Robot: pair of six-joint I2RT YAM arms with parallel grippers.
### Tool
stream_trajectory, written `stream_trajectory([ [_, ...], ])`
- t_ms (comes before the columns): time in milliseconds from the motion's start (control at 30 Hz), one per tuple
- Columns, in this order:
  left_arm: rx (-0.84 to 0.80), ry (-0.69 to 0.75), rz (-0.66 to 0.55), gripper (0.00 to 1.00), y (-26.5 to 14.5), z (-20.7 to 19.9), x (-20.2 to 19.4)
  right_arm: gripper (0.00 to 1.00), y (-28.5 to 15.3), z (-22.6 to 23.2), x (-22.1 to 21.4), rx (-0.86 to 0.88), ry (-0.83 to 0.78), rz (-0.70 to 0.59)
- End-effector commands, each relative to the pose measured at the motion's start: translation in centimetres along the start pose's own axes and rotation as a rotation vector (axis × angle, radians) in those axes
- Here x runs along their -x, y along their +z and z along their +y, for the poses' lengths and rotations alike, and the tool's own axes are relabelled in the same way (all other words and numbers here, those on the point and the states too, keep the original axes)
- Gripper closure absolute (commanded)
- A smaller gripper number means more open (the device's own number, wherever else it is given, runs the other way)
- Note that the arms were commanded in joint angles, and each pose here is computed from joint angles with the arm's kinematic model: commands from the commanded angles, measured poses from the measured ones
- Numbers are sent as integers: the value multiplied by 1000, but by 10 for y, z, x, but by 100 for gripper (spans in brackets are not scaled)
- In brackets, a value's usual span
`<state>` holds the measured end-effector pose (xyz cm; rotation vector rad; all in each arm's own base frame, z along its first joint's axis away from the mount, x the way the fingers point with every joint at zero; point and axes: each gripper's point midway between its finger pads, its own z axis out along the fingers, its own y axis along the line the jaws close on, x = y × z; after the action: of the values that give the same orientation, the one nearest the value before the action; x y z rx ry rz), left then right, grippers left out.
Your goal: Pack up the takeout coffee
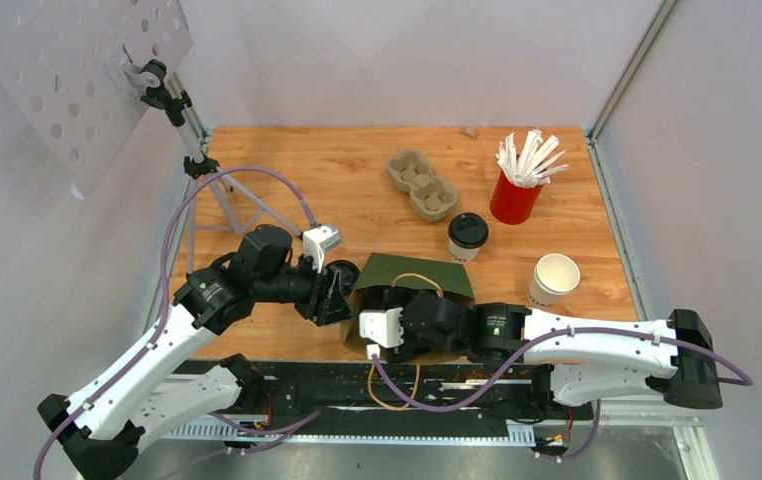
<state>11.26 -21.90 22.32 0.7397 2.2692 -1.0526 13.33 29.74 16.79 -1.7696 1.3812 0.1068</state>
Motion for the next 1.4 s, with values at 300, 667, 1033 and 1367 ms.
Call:
stream_trajectory([
  [300,-60,36,-46,73,4,-10,12,47,-9,-13,18,-56,2,-92],
  [667,-143,79,-66,93,4,-19,2,47,9,-9,21,-61,-62,-114],
  [1033,-169,102,-63,96,5,-19,-7,47,20,-12,23,-98,-129,-133],
  [1367,-167,102,-62,96,6,-19,-6,47,22,-18,12,-143,-202,-94],
])
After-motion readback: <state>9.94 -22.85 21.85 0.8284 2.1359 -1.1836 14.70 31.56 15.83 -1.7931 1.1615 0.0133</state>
